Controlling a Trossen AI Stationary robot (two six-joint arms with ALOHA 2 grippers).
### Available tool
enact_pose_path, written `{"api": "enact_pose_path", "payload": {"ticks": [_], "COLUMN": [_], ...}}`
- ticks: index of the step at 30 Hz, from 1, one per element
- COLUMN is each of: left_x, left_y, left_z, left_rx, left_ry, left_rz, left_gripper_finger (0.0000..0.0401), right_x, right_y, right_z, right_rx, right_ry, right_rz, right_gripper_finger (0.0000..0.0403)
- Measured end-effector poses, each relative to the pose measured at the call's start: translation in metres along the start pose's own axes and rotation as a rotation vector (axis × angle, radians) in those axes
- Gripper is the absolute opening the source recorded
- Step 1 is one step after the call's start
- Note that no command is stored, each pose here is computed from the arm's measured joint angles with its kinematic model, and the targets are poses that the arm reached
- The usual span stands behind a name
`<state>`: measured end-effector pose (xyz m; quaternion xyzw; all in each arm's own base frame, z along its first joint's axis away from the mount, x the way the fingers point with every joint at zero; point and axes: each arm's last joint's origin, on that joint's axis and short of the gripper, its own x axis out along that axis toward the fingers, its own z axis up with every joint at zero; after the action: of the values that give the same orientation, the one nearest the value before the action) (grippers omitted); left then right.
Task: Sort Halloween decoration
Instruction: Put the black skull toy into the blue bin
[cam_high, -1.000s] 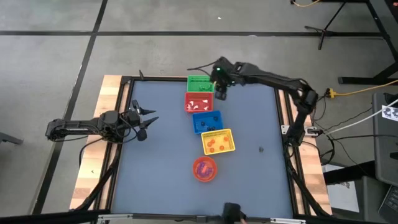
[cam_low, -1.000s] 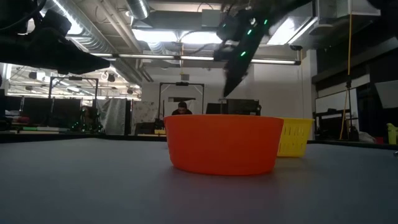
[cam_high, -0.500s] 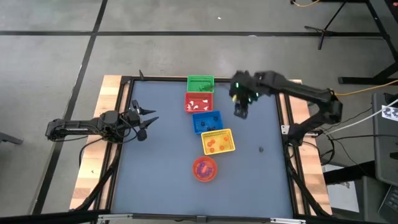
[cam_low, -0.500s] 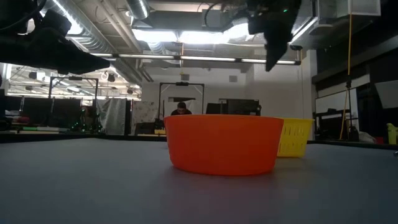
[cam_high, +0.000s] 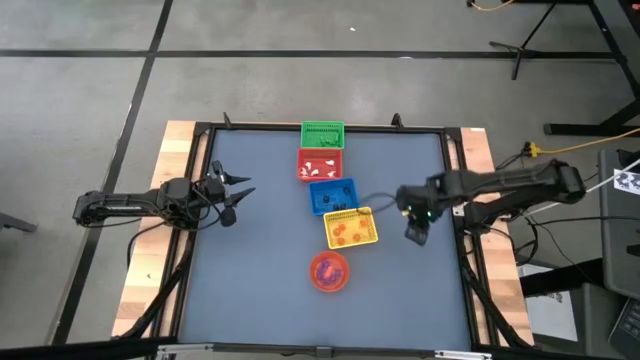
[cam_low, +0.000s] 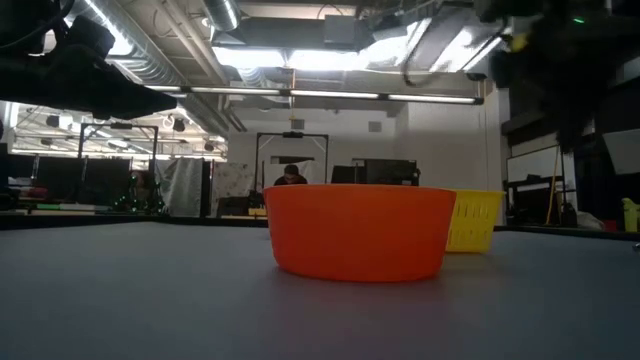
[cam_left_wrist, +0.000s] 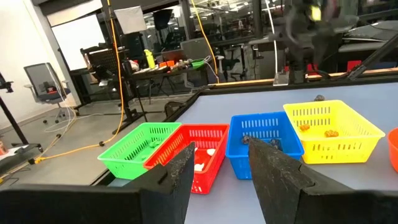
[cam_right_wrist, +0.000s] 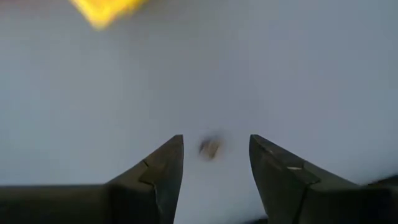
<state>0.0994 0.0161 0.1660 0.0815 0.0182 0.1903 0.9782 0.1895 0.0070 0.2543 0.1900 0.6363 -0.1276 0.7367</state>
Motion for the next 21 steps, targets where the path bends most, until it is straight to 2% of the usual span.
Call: {"api": "enact_pose_path", "payload": {"ticks": [3,7,15,21], "left_x": [0.0,0.0,0.0,0.0], "left_y": [0.0,0.0,0.0,0.0], "left_z": [0.0,0.0,0.0,0.0], "left_rx": [0.0,0.0,0.0,0.0], "left_ry": [0.0,0.0,0.0,0.0], "left_rz": [0.0,0.0,0.0,0.0], "left_gripper_finger": [0.0137,0.0137,0.0137,0.0137], "right_x": [0.018,0.038,0.069,0.081], "right_y": [0.005,0.008,0.01,0.008], "right_z": [-0.017,-0.032,-0.05,-0.055], "right_rx": [0.012,0.043,0.013,-0.016], "right_ry": [0.104,0.158,0.127,0.085], "right_rz": [0.041,0.013,-0.054,-0.097], "right_gripper_finger": [0.0182,0.0182,0.0182,0.0182]}}
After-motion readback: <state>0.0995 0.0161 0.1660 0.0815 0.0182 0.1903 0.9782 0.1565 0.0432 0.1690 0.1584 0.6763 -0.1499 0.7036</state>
